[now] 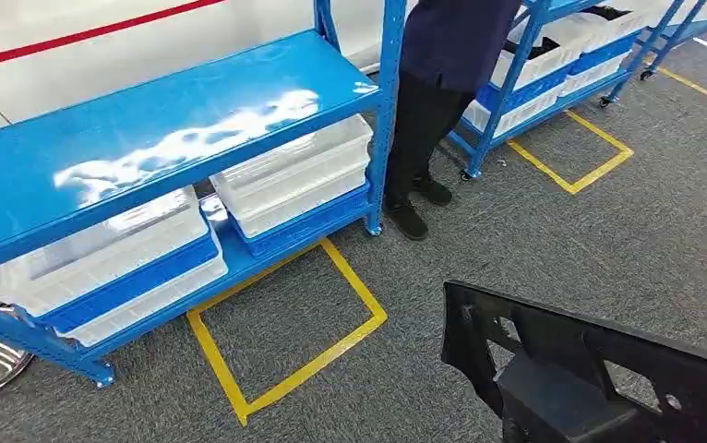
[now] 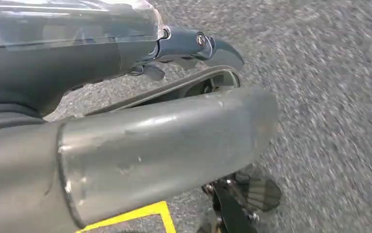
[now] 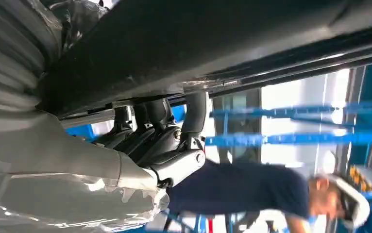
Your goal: Take the parts from the cabinet and place them on the table.
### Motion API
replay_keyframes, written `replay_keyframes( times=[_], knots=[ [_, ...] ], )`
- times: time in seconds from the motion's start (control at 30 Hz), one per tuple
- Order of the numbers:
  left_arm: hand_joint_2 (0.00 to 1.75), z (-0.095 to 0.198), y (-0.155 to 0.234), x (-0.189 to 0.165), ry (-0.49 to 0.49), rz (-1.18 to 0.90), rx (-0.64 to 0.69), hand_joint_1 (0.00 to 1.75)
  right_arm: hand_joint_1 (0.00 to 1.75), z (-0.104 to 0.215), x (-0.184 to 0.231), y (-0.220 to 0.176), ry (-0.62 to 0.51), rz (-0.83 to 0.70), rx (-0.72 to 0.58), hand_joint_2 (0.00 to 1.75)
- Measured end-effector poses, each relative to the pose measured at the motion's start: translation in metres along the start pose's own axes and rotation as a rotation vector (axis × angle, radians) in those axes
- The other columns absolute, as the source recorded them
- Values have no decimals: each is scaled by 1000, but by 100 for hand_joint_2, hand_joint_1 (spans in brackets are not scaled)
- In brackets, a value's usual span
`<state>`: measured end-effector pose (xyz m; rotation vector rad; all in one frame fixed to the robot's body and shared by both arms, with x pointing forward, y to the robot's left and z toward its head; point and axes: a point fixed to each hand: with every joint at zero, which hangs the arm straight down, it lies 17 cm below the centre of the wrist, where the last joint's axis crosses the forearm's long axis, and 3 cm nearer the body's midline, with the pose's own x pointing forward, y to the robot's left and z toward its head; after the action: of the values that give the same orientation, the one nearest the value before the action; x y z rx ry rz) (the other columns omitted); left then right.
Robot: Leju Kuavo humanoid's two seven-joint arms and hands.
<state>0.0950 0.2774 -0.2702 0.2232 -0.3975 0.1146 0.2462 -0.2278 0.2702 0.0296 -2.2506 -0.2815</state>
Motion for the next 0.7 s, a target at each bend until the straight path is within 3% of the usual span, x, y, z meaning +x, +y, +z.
replay_keyframes(
  times=[0.4,0.7],
  knots=[
    [0,0,1,0,2,12,5,0,175,2,-2,-12,13,30,-45,175],
    [0,-1,3,1,3,19,10,0,175,3,-1,-7,14,-19,-10,175]
  ],
)
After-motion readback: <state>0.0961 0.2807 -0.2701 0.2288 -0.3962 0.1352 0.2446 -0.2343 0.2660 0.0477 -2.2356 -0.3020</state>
